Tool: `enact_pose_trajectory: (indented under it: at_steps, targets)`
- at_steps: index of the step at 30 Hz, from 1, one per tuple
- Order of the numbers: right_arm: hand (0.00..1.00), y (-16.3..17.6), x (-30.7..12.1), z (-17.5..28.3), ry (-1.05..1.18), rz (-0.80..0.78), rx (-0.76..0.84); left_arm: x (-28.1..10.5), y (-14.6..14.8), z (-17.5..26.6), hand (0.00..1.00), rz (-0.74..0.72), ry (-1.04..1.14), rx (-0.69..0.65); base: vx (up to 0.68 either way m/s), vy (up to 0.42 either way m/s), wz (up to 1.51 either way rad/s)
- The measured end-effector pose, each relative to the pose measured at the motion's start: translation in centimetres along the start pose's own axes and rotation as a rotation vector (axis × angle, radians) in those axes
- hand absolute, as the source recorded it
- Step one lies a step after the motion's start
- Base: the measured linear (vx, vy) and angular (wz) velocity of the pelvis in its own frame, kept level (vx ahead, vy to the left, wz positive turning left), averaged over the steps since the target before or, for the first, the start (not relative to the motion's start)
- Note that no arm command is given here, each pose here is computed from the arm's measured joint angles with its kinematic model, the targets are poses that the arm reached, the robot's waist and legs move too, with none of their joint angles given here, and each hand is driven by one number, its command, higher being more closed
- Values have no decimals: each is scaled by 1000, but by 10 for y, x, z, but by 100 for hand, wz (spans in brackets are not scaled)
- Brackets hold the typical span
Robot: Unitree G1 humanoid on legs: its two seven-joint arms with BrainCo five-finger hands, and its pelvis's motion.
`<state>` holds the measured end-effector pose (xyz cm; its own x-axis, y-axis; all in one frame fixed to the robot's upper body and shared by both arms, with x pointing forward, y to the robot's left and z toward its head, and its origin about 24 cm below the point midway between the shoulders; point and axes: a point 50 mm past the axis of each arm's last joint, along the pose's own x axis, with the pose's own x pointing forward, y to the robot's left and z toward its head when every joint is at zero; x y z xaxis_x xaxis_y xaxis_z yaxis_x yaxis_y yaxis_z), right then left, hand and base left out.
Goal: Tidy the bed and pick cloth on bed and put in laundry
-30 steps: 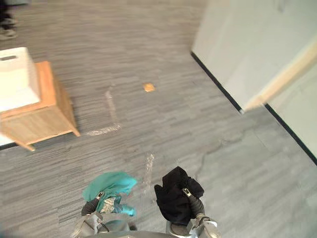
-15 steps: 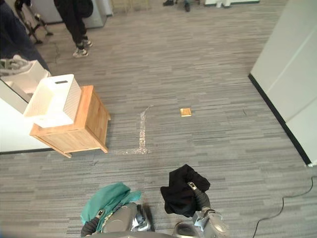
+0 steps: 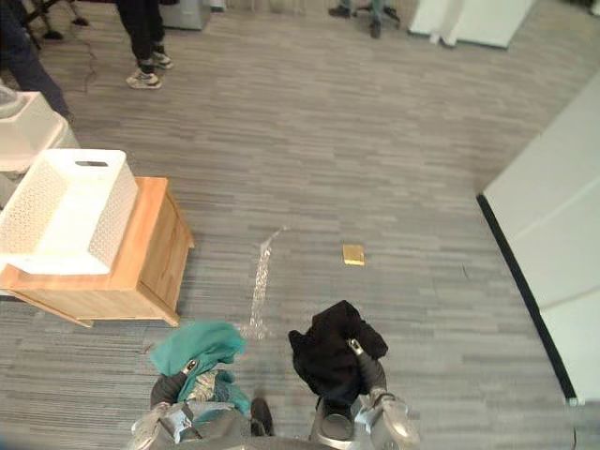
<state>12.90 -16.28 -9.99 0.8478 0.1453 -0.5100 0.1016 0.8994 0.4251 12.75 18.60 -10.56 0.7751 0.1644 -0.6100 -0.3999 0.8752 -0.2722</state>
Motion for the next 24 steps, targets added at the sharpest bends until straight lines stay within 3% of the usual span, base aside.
enact_pose_trajectory:
  at_steps: [4,8,17,24]
  targets:
    - [100,5,2,2,-14,47,0,0,2,-3,100,4,34,-55,487,-213,108]
    - [100,2,2,4,-2,60,-28,-21,27,-32,100,84,139,-58,580,-374,72]
    - [100,-10,8,34,-68,78,-117,-19,12,-36,100,-6,125,-129,390,-260,70]
    - [100,22,32,46,-74,192,-166,-21,7,-38,100,-36,109,-154,362,-7,80]
